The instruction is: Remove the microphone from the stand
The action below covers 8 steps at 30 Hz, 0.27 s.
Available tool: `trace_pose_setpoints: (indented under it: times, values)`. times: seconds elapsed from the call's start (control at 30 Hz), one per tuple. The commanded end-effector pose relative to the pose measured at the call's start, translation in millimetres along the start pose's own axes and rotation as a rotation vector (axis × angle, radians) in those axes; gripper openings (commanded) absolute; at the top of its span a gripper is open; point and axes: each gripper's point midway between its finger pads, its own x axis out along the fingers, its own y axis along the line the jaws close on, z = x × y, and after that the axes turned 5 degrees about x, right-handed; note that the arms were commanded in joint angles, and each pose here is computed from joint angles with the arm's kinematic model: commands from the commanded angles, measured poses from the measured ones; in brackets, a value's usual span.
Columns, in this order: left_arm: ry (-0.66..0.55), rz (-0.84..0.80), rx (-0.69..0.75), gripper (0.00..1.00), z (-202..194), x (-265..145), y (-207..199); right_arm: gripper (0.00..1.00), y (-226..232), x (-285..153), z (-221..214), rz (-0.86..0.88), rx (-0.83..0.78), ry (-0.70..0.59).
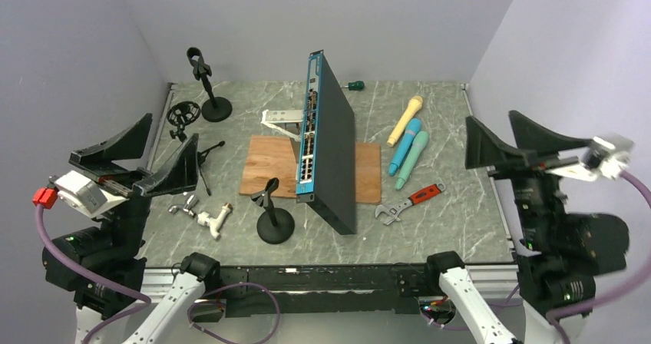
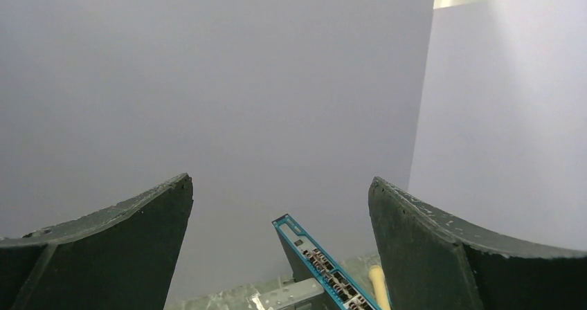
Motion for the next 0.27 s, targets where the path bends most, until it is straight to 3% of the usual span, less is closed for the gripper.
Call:
trace_pose_setpoints:
  times: [0.0,0.23]
  values:
    - [-0.077,0.059,-0.008,0.99,19,0,10,1.00,-6,-14,26,-0.042,-0.018,-0.120]
    - [-0.074,0.085,0.007,0.99,16,-4,15,1.00,-23,-36,17,-0.102,0.027,-0.192]
